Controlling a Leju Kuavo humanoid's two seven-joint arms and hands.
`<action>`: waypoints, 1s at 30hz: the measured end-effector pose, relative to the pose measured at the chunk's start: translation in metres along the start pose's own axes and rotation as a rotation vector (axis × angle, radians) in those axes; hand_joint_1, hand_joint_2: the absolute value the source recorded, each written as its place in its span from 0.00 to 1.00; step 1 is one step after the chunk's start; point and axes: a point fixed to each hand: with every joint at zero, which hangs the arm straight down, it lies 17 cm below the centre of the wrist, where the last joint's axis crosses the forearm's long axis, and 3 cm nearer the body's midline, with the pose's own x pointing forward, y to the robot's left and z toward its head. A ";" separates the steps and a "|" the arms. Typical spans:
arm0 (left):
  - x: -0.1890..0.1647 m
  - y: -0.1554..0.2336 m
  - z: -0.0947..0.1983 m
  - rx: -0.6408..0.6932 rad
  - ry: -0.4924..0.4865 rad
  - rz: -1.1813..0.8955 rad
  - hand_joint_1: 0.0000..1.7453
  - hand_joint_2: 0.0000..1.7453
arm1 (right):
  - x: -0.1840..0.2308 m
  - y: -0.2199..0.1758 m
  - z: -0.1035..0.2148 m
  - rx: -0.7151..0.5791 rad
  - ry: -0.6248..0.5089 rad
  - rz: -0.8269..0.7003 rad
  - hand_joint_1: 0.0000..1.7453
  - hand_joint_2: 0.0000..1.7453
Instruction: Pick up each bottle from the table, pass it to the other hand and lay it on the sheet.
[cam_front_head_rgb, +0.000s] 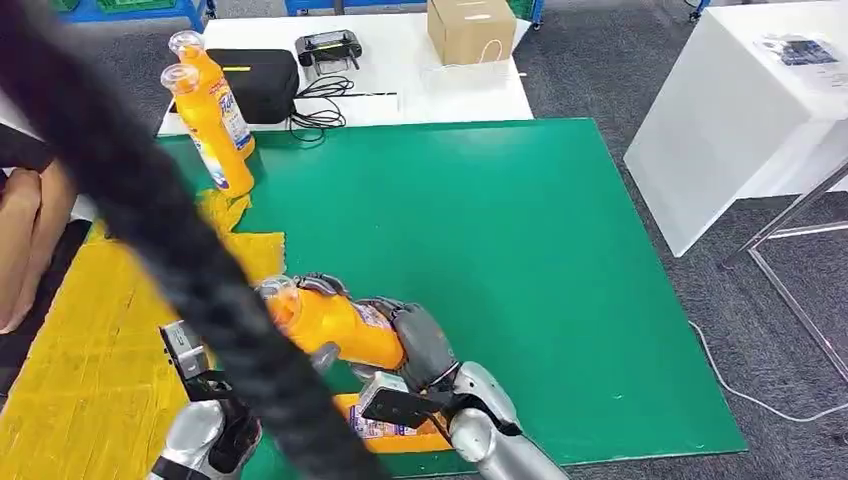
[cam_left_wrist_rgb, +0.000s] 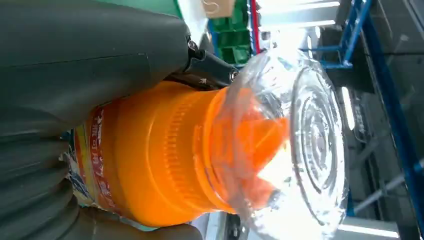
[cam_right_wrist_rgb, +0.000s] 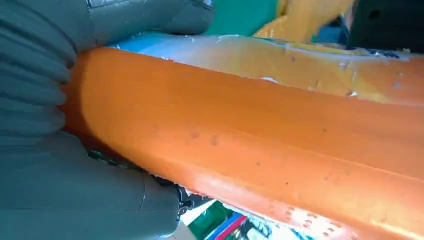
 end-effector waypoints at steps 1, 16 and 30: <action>0.000 -0.001 -0.001 -0.001 -0.003 0.001 1.00 1.00 | 0.001 -0.002 0.001 -0.012 0.000 -0.003 1.00 1.00; -0.003 0.005 -0.006 0.065 -0.007 -0.021 1.00 1.00 | 0.041 -0.037 -0.007 -0.184 -0.086 -0.057 0.00 1.00; 0.008 0.037 -0.002 0.143 -0.025 -0.106 1.00 1.00 | 0.053 -0.052 -0.010 -0.230 -0.116 -0.058 0.00 1.00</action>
